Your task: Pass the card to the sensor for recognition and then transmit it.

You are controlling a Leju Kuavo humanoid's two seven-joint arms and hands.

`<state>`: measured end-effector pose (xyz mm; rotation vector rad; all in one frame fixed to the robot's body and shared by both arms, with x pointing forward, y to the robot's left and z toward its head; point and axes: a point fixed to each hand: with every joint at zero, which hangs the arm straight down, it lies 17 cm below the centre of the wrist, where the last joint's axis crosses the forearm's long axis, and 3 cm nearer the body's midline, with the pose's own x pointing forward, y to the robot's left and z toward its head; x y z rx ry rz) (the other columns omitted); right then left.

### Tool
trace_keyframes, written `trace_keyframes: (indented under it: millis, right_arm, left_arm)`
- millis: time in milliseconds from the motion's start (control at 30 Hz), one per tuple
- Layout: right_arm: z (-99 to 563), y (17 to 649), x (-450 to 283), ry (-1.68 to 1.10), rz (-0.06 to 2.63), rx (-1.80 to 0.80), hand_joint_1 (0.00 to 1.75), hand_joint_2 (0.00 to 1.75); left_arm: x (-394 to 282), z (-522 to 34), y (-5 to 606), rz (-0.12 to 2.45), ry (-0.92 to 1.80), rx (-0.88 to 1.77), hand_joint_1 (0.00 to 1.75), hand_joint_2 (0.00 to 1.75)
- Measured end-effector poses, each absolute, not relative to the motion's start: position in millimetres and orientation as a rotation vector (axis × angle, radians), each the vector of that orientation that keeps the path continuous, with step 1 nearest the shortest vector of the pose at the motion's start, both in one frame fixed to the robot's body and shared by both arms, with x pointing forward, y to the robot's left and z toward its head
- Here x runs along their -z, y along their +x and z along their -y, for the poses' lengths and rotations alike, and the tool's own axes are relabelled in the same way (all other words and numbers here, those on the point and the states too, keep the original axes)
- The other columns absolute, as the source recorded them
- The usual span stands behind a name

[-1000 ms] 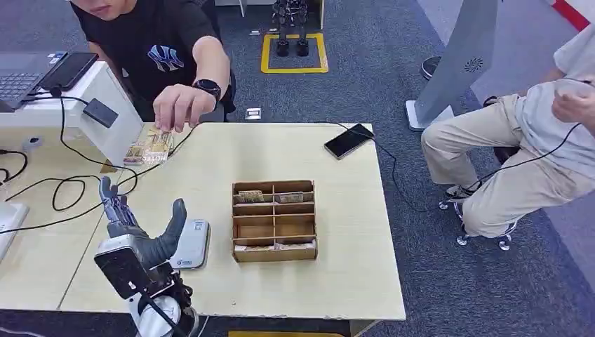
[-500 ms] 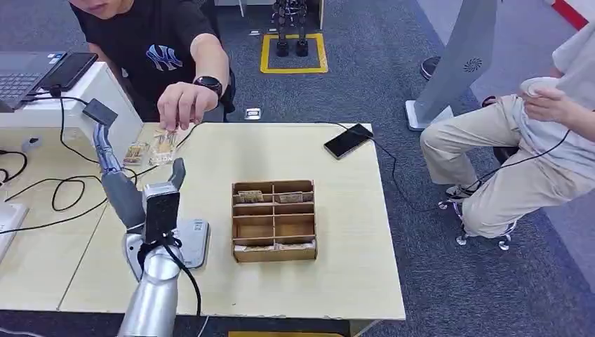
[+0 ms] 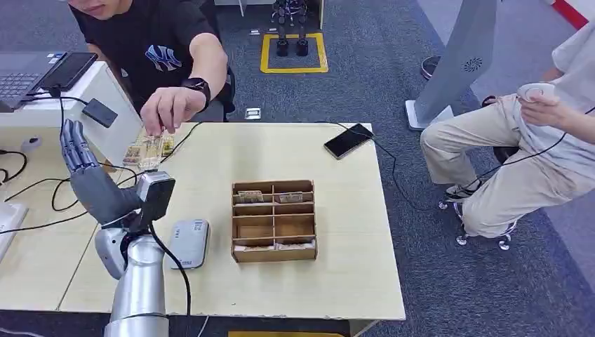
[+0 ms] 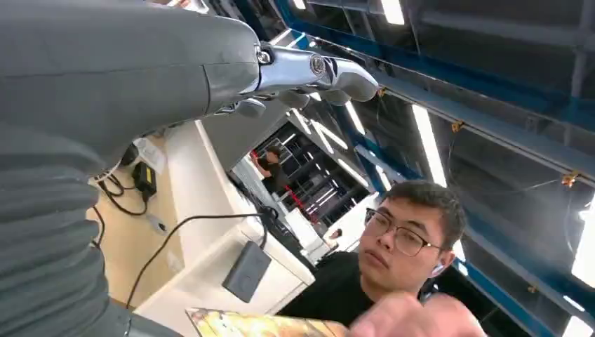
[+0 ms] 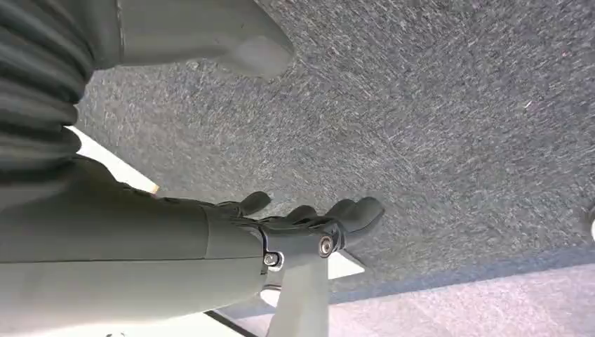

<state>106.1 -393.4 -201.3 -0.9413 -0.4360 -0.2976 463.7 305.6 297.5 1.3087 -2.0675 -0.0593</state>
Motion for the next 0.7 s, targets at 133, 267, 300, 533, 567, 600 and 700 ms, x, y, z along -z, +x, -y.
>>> trace_keyframes:
  millis: [133,267,300,533,567,600,700]
  right_arm:
    - [393.5,106.6,201.7,-0.939,0.437,0.297,0.00,1.75]
    - [393.1,106.5,202.1,-0.938,0.436,0.297,0.00,1.75]
    - [393.0,106.5,202.1,-0.938,0.436,0.297,0.00,1.75]
    - [392.9,106.2,202.5,-0.936,0.433,0.298,0.00,1.75]
    - [393.1,106.1,202.5,-0.936,0.432,0.299,0.00,1.75]
    - [393.1,106.4,202.4,-0.936,0.433,0.300,0.00,1.75]
    - [393.9,100.9,204.2,-0.935,0.408,0.341,0.00,1.75]
  left_arm:
    - [-294.2,-311.8,463.5,2.050,1.296,0.025,1.75,1.75]
    - [-293.7,-315.8,461.6,2.059,1.271,-0.021,1.75,1.75]
    - [-293.5,-316.4,461.4,2.060,1.267,-0.028,1.75,1.75]
    - [-292.6,-318.9,460.0,2.063,1.250,-0.060,1.75,1.75]
    - [-292.6,-319.0,460.0,2.063,1.249,-0.062,1.75,1.75]
    - [-292.6,-319.0,460.0,2.063,1.249,-0.062,1.75,1.75]
    - [-292.5,-319.1,460.0,2.063,1.248,-0.063,1.75,1.75]
